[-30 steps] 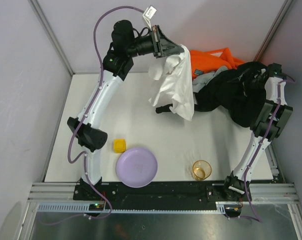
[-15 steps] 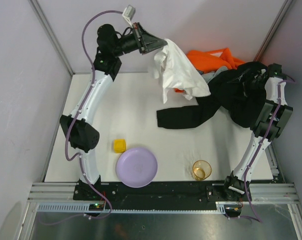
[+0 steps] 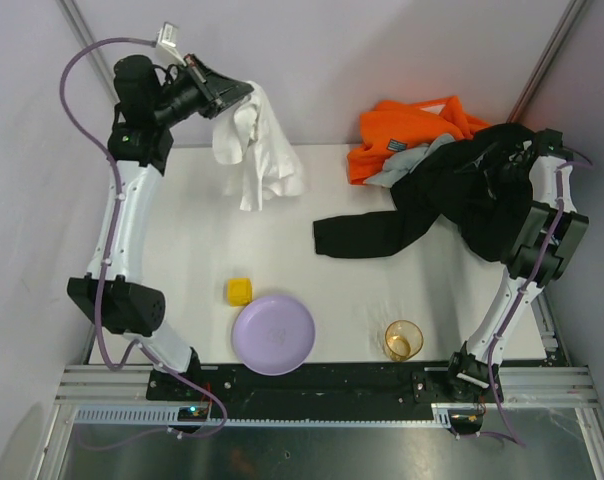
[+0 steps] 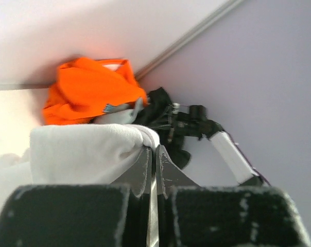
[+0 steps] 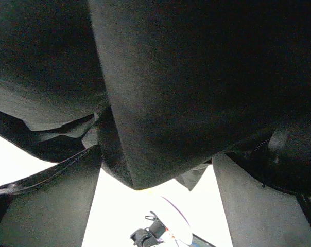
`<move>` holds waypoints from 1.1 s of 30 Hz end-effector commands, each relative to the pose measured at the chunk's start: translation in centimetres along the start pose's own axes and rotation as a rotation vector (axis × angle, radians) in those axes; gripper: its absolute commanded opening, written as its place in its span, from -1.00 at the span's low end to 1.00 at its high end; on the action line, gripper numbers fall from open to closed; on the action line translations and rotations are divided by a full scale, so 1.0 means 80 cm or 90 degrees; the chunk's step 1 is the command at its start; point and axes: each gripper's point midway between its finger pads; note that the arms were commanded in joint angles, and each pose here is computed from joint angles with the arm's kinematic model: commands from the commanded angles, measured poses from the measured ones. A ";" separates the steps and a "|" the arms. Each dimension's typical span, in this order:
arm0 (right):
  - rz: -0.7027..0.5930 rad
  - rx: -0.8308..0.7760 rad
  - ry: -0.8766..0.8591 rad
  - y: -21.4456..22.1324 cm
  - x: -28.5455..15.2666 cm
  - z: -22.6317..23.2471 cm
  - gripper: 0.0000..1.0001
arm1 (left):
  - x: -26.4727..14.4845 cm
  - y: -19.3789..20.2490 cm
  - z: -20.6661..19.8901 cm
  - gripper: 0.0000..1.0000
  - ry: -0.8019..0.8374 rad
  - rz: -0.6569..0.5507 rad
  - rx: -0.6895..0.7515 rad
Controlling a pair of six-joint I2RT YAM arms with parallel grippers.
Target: Pick out a specific cloth from the pile
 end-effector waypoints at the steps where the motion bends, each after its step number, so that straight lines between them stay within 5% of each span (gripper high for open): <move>1: -0.047 -0.039 0.043 -0.001 -0.025 0.002 0.85 | -0.045 -0.016 0.011 -0.99 -0.125 -0.044 0.091; 13: -0.068 -0.104 0.130 0.019 -0.040 -0.006 0.89 | -0.167 -0.029 0.129 -0.99 -0.578 -0.127 0.142; 22: -0.082 -0.126 0.144 0.030 -0.044 0.002 0.94 | -0.171 -0.023 0.147 -0.99 -0.592 -0.109 0.114; 33: -0.094 -0.160 0.158 0.069 -0.062 0.007 0.99 | -0.132 0.015 0.225 -0.99 -0.591 -0.002 0.025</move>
Point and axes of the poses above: each gripper's point midway between its finger pads, its own x axis out along the fingers, its own z axis along the line the jaws close on, y = z × x, and after that the axes turned 4 degrees about -x, right-handed
